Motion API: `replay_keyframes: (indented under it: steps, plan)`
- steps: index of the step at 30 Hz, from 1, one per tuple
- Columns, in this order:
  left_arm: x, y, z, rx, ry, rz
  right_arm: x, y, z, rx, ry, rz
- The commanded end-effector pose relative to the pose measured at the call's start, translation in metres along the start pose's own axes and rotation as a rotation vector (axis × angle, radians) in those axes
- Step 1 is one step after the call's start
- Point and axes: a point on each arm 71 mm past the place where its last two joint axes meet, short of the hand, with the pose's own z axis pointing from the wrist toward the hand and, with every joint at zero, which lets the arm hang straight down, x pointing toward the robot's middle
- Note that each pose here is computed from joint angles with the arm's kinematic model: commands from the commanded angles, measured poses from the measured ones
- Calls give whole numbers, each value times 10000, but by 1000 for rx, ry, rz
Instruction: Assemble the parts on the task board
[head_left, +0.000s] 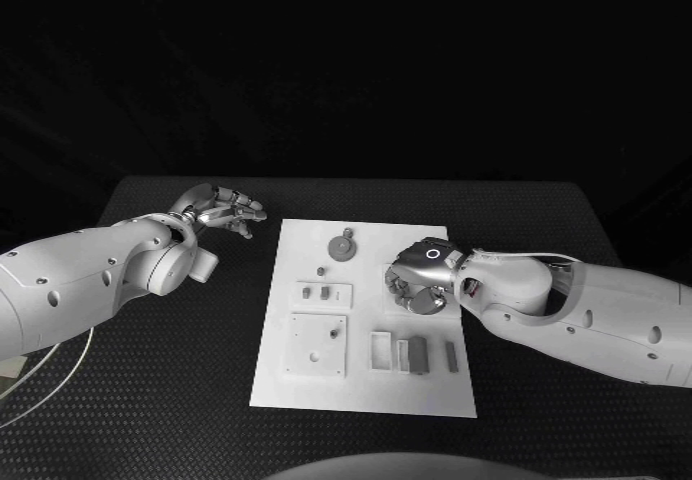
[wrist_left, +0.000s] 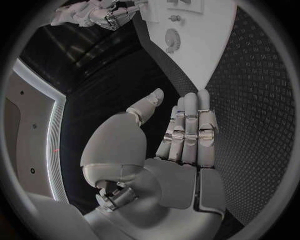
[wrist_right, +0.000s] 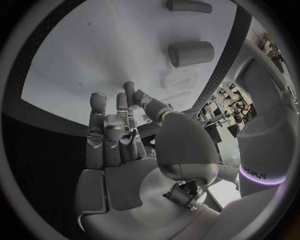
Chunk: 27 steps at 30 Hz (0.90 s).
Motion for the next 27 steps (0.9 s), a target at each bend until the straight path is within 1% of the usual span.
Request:
replay_keyframes:
  steps: [1,7,16,19,22,27]
  plan:
    - [11,-19,4,12,6,0,-45,8,0,-2,-44,-21]
    - [10,-19,6,12,5,0,-57,18,-9,-6,-56,-14]
    - [3,-14,11,11,3,1,-101,26,-62,-7,-69,12]
    - [3,-15,12,11,3,1,-157,22,-71,-6,-81,22]
    - [5,-16,13,11,3,1,-233,-7,-68,3,-90,60]
    - [13,-19,18,12,4,1,-389,-26,-62,3,-120,84]
